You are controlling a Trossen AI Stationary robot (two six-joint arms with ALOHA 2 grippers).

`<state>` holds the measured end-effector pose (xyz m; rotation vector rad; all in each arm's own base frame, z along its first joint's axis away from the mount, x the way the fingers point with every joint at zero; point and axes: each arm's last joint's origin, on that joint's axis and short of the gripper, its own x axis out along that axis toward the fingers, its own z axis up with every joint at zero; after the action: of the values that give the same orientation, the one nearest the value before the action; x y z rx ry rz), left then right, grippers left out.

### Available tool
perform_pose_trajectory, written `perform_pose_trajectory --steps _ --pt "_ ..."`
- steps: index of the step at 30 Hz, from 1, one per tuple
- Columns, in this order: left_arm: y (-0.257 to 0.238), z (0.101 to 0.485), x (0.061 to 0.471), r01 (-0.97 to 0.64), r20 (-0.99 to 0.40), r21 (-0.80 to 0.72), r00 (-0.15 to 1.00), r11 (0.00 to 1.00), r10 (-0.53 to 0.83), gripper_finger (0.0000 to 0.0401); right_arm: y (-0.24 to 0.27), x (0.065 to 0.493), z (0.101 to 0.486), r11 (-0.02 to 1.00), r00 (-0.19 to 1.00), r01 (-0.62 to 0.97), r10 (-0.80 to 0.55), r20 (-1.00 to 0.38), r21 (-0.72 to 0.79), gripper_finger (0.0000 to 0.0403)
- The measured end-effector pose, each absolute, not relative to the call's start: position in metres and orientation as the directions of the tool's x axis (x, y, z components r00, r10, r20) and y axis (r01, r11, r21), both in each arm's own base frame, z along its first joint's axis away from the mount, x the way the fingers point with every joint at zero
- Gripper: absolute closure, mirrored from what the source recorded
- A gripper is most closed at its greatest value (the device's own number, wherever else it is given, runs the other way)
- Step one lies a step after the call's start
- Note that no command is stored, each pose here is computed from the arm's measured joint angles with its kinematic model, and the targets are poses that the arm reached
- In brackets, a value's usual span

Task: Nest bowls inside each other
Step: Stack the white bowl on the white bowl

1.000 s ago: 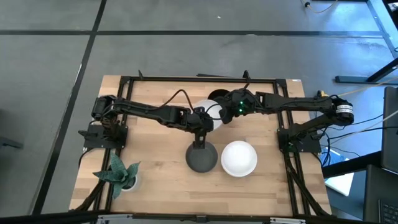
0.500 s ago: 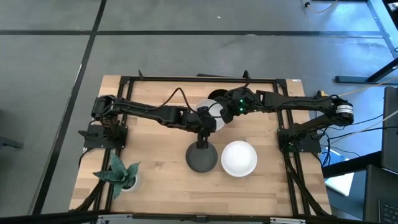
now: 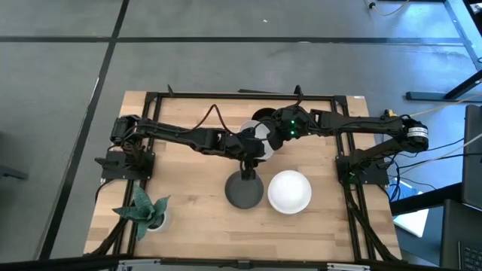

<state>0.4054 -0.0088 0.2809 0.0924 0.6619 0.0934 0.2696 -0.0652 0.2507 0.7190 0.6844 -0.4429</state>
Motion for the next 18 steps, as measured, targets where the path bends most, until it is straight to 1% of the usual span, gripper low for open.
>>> perform_pose_trajectory --steps 9,11,14,16,18 --pt "-0.010 0.282 0.406 -0.056 -0.600 0.115 0.792 0.992 0.114 0.0276 -0.065 0.269 0.250 0.678 0.689 0.588 -0.133 -0.713 0.442 0.0397" --pt "-0.012 0.285 0.406 -0.033 -0.586 0.127 0.804 0.991 0.102 0.0276 -0.064 0.268 0.249 0.678 0.687 0.587 -0.128 -0.715 0.442 0.0397" --pt "-0.017 0.296 0.403 0.004 -0.545 0.137 0.835 0.991 0.072 0.0276 -0.063 0.267 0.247 0.693 0.672 0.583 -0.117 -0.732 0.424 0.0397" --pt "-0.018 0.307 0.401 0.001 -0.497 0.135 0.865 0.991 0.067 0.0276 -0.063 0.267 0.246 0.703 0.673 0.574 -0.114 -0.731 0.419 0.0397" --pt "-0.018 0.313 0.396 -0.002 -0.496 0.137 0.865 0.991 0.070 0.0276 -0.063 0.268 0.248 0.701 0.681 0.569 -0.108 -0.724 0.430 0.0397"
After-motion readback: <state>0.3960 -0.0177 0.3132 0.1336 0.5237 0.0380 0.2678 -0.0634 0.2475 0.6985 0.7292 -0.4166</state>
